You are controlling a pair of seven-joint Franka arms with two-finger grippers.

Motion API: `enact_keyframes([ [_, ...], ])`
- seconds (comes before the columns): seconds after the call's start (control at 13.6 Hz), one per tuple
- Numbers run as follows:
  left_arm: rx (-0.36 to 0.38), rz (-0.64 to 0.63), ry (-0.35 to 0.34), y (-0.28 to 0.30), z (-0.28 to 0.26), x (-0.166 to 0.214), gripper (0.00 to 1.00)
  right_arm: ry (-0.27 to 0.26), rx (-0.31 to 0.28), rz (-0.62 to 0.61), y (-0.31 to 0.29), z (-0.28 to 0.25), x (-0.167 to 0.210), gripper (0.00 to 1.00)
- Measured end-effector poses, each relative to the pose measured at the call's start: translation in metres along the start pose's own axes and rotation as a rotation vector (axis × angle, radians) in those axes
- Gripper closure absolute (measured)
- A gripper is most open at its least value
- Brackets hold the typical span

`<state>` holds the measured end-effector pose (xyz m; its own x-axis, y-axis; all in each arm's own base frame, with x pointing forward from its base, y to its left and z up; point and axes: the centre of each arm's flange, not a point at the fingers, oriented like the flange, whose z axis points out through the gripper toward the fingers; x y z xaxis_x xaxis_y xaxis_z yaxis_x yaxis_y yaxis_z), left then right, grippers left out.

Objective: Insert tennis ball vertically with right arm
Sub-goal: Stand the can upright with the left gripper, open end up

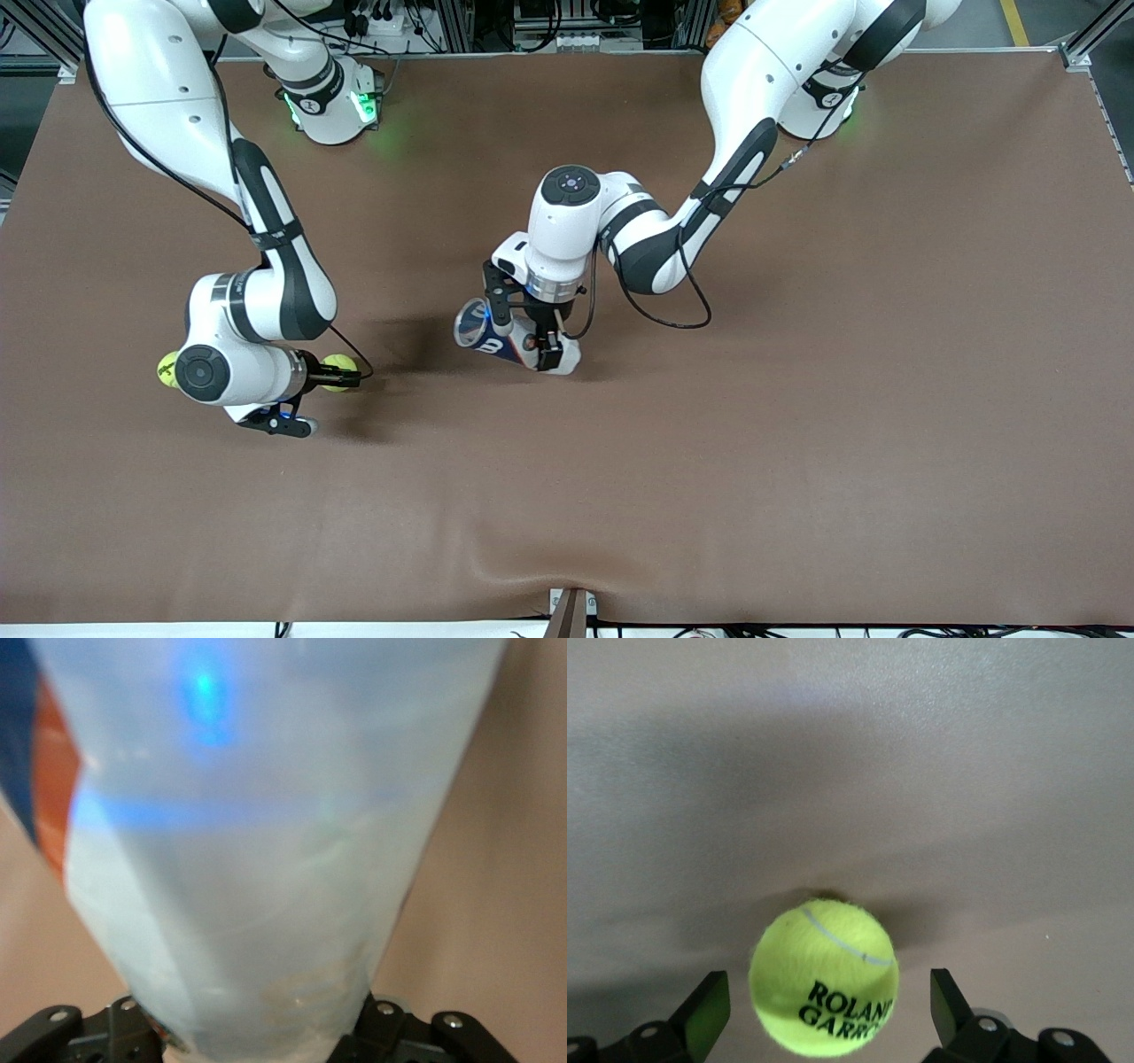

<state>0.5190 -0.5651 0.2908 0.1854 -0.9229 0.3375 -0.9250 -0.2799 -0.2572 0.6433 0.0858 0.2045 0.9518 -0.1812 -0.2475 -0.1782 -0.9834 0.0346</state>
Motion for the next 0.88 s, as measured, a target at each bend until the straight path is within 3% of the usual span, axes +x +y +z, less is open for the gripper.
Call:
enact_keyframes([
  [0.22, -0.003, -0.093, 0.137, 0.027, -0.006, 0.023, 0.28, -0.001, -0.003, 0.002, 0.001, 0.011, 0.001, 0.0],
  [0.44, -0.024, -0.186, 0.281, 0.06, 0.002, 0.038, 0.27, -0.012, -0.007, 0.005, 0.003, 0.022, -0.002, 0.27],
  [0.51, -0.03, -0.212, 0.326, 0.067, 0.008, 0.038, 0.27, -0.01, -0.007, 0.003, 0.002, 0.02, -0.003, 0.32],
  [0.88, -0.058, -0.27, 0.497, 0.075, 0.048, 0.013, 0.28, -0.031, -0.021, -0.029, -0.012, -0.02, -0.009, 0.33],
])
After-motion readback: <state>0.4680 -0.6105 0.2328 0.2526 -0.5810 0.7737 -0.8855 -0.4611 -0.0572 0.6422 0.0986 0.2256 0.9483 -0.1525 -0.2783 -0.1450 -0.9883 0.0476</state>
